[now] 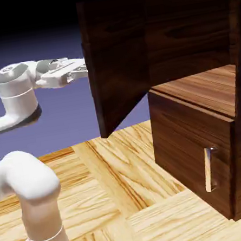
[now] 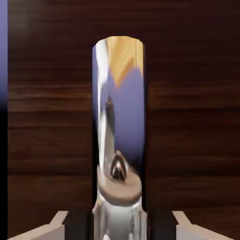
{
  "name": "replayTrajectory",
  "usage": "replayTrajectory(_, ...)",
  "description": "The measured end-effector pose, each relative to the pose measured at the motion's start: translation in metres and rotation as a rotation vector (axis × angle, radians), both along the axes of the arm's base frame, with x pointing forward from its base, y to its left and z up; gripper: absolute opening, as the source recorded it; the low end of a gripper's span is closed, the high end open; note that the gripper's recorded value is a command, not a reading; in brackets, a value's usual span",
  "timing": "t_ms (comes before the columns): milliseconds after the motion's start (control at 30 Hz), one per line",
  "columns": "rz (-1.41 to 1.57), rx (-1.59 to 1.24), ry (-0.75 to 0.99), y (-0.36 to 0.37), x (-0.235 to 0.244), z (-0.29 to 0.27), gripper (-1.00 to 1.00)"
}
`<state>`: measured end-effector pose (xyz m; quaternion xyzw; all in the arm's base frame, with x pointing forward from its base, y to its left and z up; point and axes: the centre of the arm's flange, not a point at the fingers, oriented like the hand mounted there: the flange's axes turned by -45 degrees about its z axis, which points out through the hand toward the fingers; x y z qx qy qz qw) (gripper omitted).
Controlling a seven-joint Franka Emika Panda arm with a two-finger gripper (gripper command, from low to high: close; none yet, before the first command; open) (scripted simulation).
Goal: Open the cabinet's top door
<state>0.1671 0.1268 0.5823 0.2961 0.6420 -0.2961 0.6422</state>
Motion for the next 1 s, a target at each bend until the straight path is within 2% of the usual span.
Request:
replayTrajectory(467,-0.338,0.000,0.000,0.144,-0.029,0.000,-1.00)
replayTrajectory(1000,-0.656,0.000,0.000,0.282,-0.011,0.000,-1.00)
